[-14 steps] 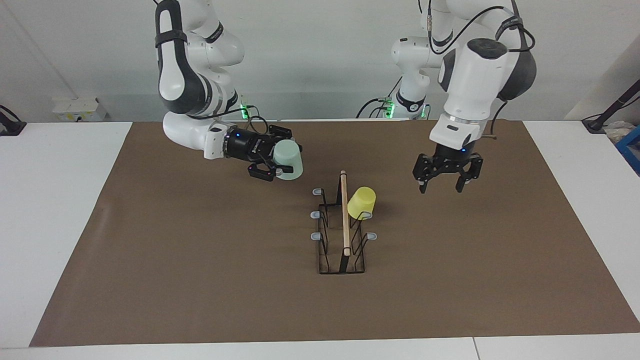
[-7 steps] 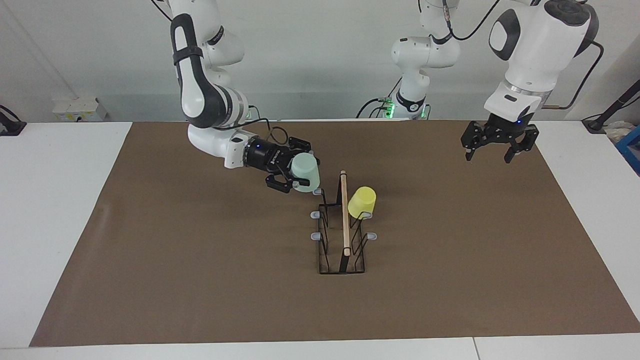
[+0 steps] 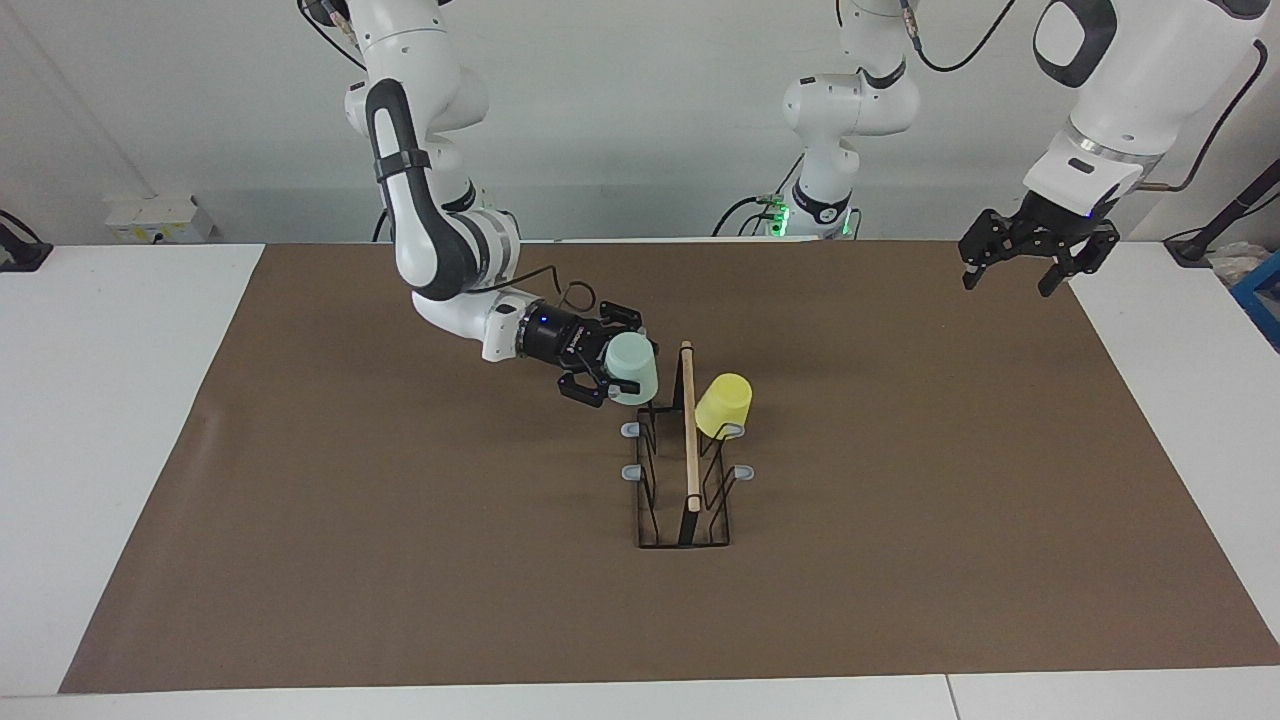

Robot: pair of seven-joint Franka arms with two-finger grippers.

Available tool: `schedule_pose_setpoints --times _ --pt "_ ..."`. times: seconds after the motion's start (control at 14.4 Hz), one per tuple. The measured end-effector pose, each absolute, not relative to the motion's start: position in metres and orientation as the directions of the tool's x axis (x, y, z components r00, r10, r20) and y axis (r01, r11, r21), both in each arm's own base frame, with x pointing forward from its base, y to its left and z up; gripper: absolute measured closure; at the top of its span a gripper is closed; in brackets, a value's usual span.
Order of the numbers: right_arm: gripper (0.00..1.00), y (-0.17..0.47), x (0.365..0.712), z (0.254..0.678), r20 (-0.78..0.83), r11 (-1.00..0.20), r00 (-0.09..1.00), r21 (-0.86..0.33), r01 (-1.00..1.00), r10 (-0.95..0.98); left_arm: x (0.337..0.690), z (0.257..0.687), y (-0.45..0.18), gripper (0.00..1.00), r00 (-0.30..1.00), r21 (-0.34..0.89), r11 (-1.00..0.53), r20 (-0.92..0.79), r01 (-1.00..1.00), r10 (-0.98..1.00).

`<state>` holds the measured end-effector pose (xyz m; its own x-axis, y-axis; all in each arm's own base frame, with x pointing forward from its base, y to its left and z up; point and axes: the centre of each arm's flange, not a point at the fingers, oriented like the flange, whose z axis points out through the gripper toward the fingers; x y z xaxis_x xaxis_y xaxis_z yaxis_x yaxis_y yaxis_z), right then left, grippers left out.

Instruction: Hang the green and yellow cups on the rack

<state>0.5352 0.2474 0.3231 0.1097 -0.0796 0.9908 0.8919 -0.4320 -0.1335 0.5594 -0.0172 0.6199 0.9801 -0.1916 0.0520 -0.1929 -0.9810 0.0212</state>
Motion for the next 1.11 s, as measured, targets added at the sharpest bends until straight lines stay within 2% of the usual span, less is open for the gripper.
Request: schedule_pose_setpoints --times 0.42,0.62,0.76,1.11 --pt "0.34 0.245 0.524 0.306 0.987 -0.44 0.138 -0.158 0.884 -0.078 0.556 0.618 -0.009 0.0 0.983 0.022 -0.983 0.026 -0.18 -0.179" --pt "0.34 0.267 0.512 0.303 0.979 -0.472 0.148 -0.197 0.859 -0.139 0.556 0.618 -0.011 0.0 0.983 0.019 -0.983 0.018 -0.183 -0.183" --pt "0.34 0.282 0.502 0.3 0.981 -0.479 0.134 -0.187 0.858 -0.143 0.554 0.617 -0.012 0.0 0.983 0.02 -0.983 0.007 -0.182 -0.182" --pt "0.34 0.275 0.501 0.283 0.986 -0.498 0.121 -0.163 0.852 -0.116 0.553 0.617 -0.013 0.0 0.987 0.021 -0.987 0.0 -0.158 -0.158"
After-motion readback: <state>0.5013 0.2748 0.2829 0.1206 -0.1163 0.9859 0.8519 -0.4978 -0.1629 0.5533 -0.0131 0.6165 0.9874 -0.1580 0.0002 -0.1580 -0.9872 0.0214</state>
